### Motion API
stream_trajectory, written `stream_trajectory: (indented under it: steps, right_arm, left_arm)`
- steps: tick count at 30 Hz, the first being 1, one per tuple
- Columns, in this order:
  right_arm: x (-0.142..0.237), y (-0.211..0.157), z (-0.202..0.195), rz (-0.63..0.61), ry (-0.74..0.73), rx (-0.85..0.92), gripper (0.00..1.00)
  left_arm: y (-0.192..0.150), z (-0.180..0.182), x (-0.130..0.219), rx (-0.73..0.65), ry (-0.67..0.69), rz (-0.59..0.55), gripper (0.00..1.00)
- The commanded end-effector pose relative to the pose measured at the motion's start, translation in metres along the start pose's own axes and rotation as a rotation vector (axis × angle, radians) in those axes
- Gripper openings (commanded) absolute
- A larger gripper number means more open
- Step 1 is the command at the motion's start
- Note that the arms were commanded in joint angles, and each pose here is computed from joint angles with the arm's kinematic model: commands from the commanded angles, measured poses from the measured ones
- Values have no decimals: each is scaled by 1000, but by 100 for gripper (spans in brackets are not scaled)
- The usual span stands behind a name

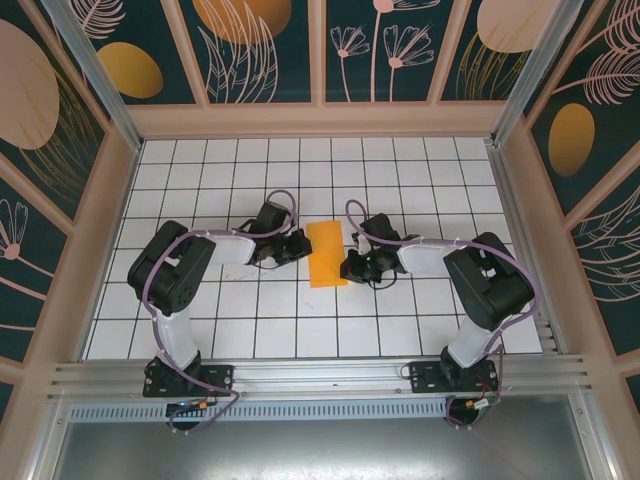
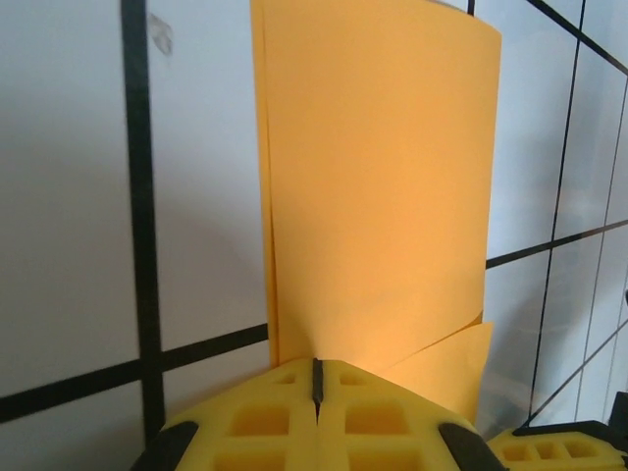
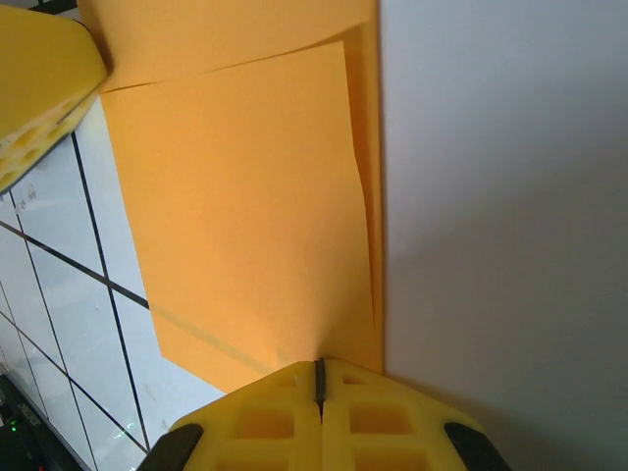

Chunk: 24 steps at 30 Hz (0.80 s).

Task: Fold a paper plane with a square sheet of paper (pick it up from the middle)
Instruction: Fold the triangle a second time at the center of the table.

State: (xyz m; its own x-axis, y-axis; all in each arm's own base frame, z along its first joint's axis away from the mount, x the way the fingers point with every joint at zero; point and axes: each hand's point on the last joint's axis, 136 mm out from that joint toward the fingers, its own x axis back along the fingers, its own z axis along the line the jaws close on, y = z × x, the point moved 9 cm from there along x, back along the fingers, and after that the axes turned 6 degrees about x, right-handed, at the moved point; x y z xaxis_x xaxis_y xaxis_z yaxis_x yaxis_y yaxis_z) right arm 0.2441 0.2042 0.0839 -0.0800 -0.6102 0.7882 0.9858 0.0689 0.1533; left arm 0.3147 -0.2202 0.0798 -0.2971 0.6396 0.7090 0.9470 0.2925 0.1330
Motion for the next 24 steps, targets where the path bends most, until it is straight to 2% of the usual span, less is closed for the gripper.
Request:
stream_trajectory:
  steps: [1,3,6,10,16,24]
  right_arm:
    - [-13,-34,-36,131,-200,-80,0]
    - [-12,-31,-32,121,-182,-73,0]
    - [-10,-23,-24,96,-147,-63,0]
    - [-5,-14,-12,63,-94,-40,0]
    - [-3,-7,-5,43,-77,-30,0]
    - [8,4,10,-3,-30,9,0]
  left_arm:
    - [11,-9,20,-65,-57,-54,0]
    - [10,-22,30,-99,-123,-60,0]
    - [5,-30,37,-115,-146,-67,0]
    - [-8,-33,26,-120,-151,-17,0]
    - [-20,-35,-2,-118,-134,69,0]
    - [-22,-22,-12,-117,-38,80,0]
